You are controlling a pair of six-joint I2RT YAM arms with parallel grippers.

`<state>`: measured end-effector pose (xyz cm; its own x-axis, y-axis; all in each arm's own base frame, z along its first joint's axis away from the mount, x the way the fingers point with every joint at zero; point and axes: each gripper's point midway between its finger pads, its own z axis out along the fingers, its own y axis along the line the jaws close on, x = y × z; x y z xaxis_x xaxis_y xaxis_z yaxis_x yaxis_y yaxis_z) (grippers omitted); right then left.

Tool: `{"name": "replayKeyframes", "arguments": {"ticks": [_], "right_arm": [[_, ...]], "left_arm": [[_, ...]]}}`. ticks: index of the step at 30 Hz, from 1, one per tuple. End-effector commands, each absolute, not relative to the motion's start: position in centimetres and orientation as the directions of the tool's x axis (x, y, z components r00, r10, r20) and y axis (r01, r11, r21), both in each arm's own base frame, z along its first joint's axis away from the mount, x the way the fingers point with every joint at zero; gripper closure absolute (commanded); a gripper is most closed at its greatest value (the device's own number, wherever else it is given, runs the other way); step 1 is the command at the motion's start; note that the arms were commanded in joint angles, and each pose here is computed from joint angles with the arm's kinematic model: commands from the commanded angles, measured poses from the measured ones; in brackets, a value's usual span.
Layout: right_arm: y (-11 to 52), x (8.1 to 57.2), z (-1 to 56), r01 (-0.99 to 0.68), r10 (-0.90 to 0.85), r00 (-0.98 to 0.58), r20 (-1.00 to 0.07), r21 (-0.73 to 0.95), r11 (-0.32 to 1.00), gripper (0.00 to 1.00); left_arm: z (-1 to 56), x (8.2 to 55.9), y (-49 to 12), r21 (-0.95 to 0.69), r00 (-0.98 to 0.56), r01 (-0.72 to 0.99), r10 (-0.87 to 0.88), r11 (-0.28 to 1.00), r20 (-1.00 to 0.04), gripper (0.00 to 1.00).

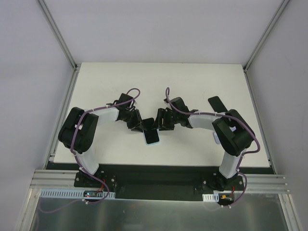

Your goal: Put the phone into the phone case

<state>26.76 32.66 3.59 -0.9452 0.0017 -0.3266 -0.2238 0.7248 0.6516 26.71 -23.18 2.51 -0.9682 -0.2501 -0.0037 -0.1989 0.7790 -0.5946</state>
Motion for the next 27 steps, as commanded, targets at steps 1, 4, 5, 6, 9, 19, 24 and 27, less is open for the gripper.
{"name": "replayKeyframes", "arguments": {"ticks": [1,4,5,6,9,19,24,27], "right_arm": [[33.9,27.2,4.1,-0.264,-0.028,-0.941,-0.338,0.678,0.686,0.38],[34.5,26.8,4.6,-0.260,-0.031,-0.948,-0.316,0.717,0.647,0.38],[34.9,26.7,4.9,-0.247,-0.023,-0.954,-0.298,0.741,0.624,0.38],[35.5,26.3,5.4,-0.258,-0.035,-0.955,-0.294,0.772,0.581,0.38],[36.2,25.8,6.5,-0.252,-0.026,-0.960,-0.279,0.820,0.515,0.38],[37.6,24.4,11.7,-0.212,0.027,-0.975,-0.219,0.965,0.153,0.42],[36.9,24.8,9.9,-0.187,0.049,-0.979,-0.199,0.965,0.184,0.43],[36.8,24.7,10.3,-0.196,0.053,-0.977,-0.206,0.970,0.144,0.43]], "left_arm": [[1.0,25.3,-23.4,-0.561,-0.971,-0.226,-0.231,0.796,0.063,0.89],[1.0,25.3,-23.5,-0.565,-0.971,-0.225,-0.229,0.794,0.064,0.89],[1.0,25.3,-23.4,-0.563,-0.971,-0.224,-0.230,0.795,0.062,0.89],[1.2,25.3,-23.4,-0.568,-0.973,-0.214,-0.223,0.795,0.054,0.89],[1.9,25.5,-23.7,-0.588,-0.977,-0.188,-0.208,0.787,0.035,0.89],[3.5,25.5,-25.0,-0.683,-0.986,-0.118,-0.165,0.721,-0.003,0.96],[3.8,25.3,-25.0,-0.693,-0.987,-0.106,-0.163,0.713,-0.017,0.96],[3.8,25.2,-25.2,-0.702,-0.987,-0.109,-0.158,0.704,-0.005,0.96]]}}
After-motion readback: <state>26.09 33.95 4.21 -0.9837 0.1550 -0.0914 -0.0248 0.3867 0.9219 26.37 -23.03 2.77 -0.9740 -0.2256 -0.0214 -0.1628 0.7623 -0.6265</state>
